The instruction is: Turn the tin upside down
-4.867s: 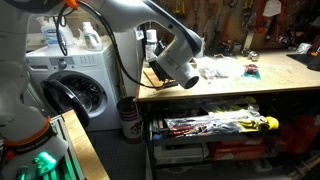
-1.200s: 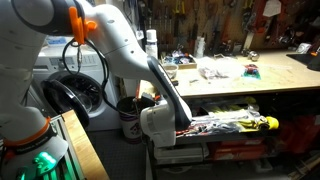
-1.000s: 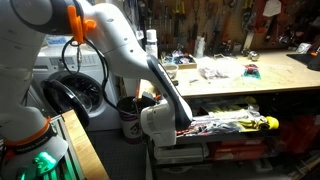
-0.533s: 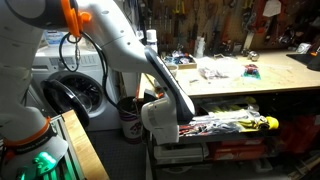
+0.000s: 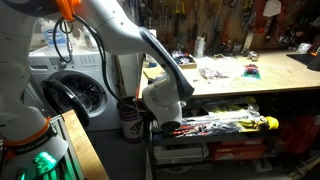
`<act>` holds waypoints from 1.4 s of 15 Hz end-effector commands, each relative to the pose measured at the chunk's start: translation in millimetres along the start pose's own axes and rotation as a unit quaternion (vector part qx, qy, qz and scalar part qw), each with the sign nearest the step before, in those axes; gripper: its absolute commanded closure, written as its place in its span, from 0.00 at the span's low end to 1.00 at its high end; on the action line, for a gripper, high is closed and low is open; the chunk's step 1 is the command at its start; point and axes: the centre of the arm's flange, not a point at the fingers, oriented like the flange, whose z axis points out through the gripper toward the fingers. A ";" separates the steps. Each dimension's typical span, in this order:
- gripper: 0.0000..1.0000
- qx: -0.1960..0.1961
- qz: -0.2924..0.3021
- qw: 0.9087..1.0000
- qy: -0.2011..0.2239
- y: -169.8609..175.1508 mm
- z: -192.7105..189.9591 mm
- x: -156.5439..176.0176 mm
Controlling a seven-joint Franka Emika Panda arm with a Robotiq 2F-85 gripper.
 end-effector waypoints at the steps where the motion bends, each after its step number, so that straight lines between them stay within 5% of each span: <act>1: 0.00 -0.078 0.013 0.997 0.025 -21.8 2.7 -9.8; 7: 0.00 -0.195 0.021 0.980 0.017 -53.1 13.9 -17.6; 14: 0.00 -0.333 0.013 0.943 0.006 -77.9 25.3 -22.6; 21: 0.00 -0.405 -0.002 0.914 -0.036 -79.0 47.0 -21.7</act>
